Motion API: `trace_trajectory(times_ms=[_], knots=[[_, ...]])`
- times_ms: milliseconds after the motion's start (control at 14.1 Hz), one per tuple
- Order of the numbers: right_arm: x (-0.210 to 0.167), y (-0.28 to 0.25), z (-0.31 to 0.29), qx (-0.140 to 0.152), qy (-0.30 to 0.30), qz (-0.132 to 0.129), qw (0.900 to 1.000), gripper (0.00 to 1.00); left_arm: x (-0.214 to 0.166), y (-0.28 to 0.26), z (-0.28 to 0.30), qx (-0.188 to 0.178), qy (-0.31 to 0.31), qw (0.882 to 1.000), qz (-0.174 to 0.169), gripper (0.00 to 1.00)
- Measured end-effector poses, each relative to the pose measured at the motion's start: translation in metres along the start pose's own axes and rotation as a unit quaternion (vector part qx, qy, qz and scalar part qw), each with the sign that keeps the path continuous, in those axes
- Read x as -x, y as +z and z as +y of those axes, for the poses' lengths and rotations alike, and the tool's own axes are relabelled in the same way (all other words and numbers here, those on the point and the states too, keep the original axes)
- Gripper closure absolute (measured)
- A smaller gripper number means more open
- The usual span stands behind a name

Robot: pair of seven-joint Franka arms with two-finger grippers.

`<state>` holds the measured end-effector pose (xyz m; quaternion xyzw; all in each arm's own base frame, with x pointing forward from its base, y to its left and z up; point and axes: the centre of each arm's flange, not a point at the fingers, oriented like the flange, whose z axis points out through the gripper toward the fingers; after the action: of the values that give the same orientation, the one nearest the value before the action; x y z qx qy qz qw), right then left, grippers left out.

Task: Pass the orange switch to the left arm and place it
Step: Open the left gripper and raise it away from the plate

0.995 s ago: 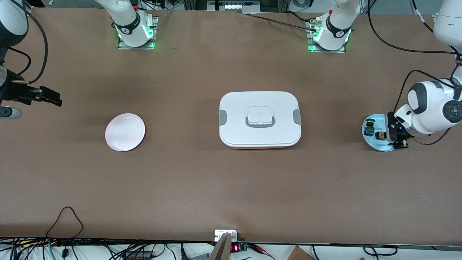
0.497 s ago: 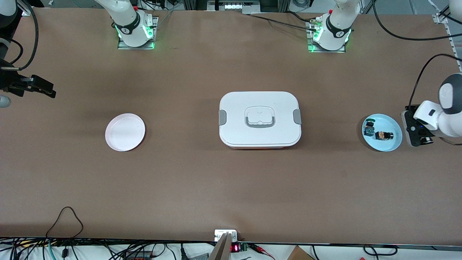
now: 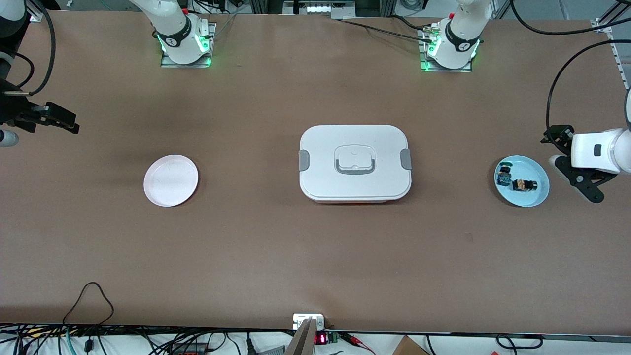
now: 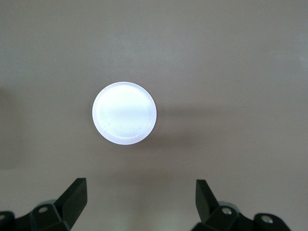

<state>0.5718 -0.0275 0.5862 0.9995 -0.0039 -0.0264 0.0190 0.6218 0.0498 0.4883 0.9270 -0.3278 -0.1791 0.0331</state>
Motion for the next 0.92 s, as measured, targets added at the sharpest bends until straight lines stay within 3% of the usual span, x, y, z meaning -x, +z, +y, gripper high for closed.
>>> trace_trajectory(times_ms=[142,284,355,640,782,924], knots=[[0.000,0.000,0.001,0.000,0.001,0.000,1.000,0.00,-0.012,-0.019,0.022,0.016,-0.112,0.993,0.032,0.00],[0.000,0.000,0.000,0.000,0.000,0.000,1.000,0.00,-0.010,-0.040,0.035,0.033,-0.237,0.968,0.079,0.00],[0.000,0.000,-0.001,0.000,-0.001,0.000,1.000,0.00,-0.006,-0.051,0.040,0.029,-0.271,0.957,0.103,0.00],[0.000,-0.001,0.000,0.000,0.000,0.001,1.000,0.00,0.024,-0.072,0.075,-0.022,-0.308,0.937,0.162,0.00],[0.000,-0.001,0.000,0.000,0.000,0.001,1.000,0.00,0.037,-0.061,0.088,-0.051,-0.305,0.935,0.176,0.00],[0.000,-0.001,0.000,-0.001,0.000,0.001,1.000,0.00,0.041,-0.048,0.094,-0.057,-0.303,0.936,0.173,0.00]])
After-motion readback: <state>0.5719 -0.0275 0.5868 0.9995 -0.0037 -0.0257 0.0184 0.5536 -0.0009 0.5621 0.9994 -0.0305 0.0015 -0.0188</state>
